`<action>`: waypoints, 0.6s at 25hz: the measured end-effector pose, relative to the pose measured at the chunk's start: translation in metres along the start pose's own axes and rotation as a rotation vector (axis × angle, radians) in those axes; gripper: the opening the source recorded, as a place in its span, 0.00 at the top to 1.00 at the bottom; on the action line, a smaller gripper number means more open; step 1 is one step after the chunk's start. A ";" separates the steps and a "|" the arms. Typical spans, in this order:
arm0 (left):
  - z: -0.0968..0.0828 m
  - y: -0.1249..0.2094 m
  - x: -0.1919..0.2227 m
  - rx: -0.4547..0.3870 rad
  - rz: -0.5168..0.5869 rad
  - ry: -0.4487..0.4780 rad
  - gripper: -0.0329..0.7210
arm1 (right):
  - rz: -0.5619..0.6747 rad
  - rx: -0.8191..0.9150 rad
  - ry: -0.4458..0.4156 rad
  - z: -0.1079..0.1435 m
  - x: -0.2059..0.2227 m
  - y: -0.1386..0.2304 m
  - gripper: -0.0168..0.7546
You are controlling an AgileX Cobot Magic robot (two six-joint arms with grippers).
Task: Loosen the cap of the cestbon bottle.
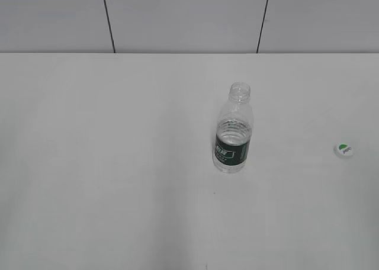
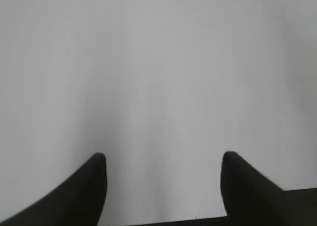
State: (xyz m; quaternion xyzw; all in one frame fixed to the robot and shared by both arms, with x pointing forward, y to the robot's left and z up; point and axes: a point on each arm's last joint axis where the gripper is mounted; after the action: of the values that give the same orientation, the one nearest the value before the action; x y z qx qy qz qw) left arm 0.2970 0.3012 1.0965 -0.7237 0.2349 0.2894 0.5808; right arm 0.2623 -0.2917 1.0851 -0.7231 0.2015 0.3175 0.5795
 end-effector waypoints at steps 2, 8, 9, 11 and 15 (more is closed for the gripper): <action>0.004 0.018 -0.009 0.012 -0.079 0.016 0.38 | -0.021 -0.025 0.010 0.003 0.002 0.016 0.38; 0.014 0.063 -0.032 0.018 -0.299 0.076 0.38 | -0.165 -0.075 0.054 0.010 -0.002 0.043 0.38; 0.015 0.068 -0.033 0.018 -0.311 0.079 0.38 | -0.196 -0.078 0.064 0.011 -0.003 0.046 0.38; 0.016 0.069 -0.033 0.018 -0.300 0.076 0.38 | -0.230 -0.081 0.073 0.012 -0.003 0.047 0.38; 0.015 0.069 -0.027 0.015 -0.308 0.088 0.38 | -0.265 -0.080 0.081 0.011 -0.002 0.044 0.38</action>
State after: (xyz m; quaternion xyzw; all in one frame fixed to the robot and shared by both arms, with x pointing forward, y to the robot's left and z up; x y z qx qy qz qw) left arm 0.2289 0.3008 1.0640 -0.7588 0.1486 0.1634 0.6127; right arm 0.2290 -0.2922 1.0540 -0.7780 0.1145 0.2165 0.5785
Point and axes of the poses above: a point on each arm's last joint axis where the gripper is mounted, x pointing out along that axis toward the gripper, z along the wrist's bending axis when the last joint is at zero, y = z × x, and after that the axes turned 12 degrees about -x, right-handed
